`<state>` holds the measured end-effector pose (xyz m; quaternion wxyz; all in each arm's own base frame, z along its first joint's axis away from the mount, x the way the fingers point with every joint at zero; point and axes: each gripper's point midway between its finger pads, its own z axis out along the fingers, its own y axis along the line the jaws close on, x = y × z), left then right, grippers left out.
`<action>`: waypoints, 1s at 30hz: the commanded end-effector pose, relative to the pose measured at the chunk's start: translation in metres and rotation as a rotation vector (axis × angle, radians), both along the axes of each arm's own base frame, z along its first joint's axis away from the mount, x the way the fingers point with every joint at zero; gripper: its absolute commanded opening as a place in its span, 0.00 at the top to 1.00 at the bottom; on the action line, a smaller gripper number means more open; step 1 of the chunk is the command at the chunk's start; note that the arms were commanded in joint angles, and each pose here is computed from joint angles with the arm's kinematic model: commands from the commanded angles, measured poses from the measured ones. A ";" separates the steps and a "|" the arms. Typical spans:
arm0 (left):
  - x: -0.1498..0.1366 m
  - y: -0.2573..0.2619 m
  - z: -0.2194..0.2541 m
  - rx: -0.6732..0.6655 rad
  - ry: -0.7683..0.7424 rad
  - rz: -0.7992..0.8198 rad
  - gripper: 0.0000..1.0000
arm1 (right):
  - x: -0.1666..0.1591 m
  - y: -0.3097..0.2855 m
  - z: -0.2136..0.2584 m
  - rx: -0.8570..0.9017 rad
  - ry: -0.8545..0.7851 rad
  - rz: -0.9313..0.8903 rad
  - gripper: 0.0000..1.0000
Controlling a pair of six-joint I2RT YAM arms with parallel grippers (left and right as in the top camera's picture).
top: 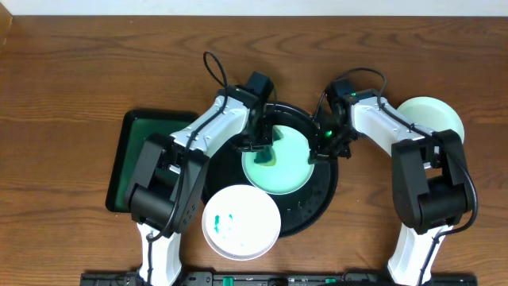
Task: Clean dirty plates on tray and stack at the side
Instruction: 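Rub the sponge around the plate surface with the left gripper, then carry the sponge left and set it in the green tray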
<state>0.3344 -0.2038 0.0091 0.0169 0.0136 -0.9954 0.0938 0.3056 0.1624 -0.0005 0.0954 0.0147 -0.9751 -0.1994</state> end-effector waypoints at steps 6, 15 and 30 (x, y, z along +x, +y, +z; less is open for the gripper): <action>-0.007 0.088 -0.010 0.356 0.017 0.165 0.93 | -0.014 -0.023 -0.028 -0.139 0.050 0.006 0.99; 0.004 0.082 0.075 0.248 -0.188 0.124 0.93 | -0.013 -0.023 -0.028 -0.138 0.047 0.006 0.99; -0.020 0.181 0.108 0.344 -0.110 0.344 0.93 | -0.010 -0.022 -0.028 -0.125 0.020 0.040 0.99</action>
